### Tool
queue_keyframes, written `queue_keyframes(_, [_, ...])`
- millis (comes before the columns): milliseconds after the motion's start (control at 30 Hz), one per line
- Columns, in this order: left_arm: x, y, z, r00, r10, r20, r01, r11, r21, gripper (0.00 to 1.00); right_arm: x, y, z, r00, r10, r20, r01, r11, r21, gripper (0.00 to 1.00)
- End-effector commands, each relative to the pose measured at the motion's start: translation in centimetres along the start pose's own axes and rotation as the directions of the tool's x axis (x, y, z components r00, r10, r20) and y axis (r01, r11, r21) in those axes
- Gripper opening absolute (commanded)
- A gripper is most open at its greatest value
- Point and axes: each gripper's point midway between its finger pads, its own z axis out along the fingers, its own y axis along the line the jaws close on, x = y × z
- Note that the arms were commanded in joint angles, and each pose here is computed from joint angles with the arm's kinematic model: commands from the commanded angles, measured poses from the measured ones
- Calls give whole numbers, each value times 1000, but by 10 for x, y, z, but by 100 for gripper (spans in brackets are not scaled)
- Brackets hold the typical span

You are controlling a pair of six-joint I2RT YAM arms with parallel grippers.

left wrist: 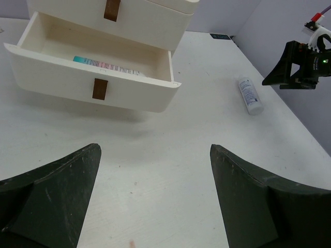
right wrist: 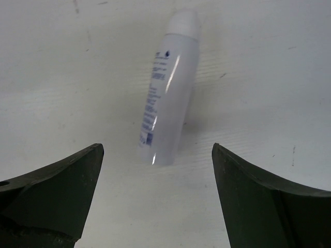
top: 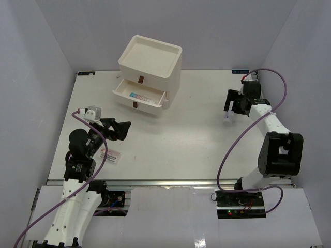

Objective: Organize the makeup

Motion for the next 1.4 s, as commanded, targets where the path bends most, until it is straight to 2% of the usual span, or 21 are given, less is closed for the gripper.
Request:
queue_keyframes(0, [-3, -3, -1, 1000, 4, 10, -4, 1000, 15, 98, -20, -26, 26, 996, 79, 45, -85, 986, 141, 92])
queue_keyframes(267, [-4, -4, -1, 1000, 4, 13, -4, 1000, 17, 98, -8, -29, 60, 995, 92, -28, -87, 987, 138, 85])
queue_keyframes(533, [-4, -4, -1, 1000, 6, 16, -6, 1000, 17, 98, 6, -20, 73, 993, 90, -71, -85, 993, 80, 62])
queue_keyframes(1033, [-5, -4, -2, 1000, 7, 18, -7, 1000, 17, 98, 18, -14, 79, 990, 90, -110, -86, 995, 42, 63])
queue_keyframes(1167, [-5, -4, -2, 1000, 7, 18, -7, 1000, 19, 98, 19, -16, 79, 989, 91, -114, -87, 995, 45, 60])
queue_keyframes(1233, [-4, -4, -2, 1000, 7, 17, -7, 1000, 19, 98, 19, -16, 79, 989, 90, -113, -86, 995, 42, 54])
queue_keyframes(1367, [-4, -4, -2, 1000, 6, 16, -7, 1000, 18, 98, 14, -9, 75, 992, 75, -105, -76, 997, 2, 29])
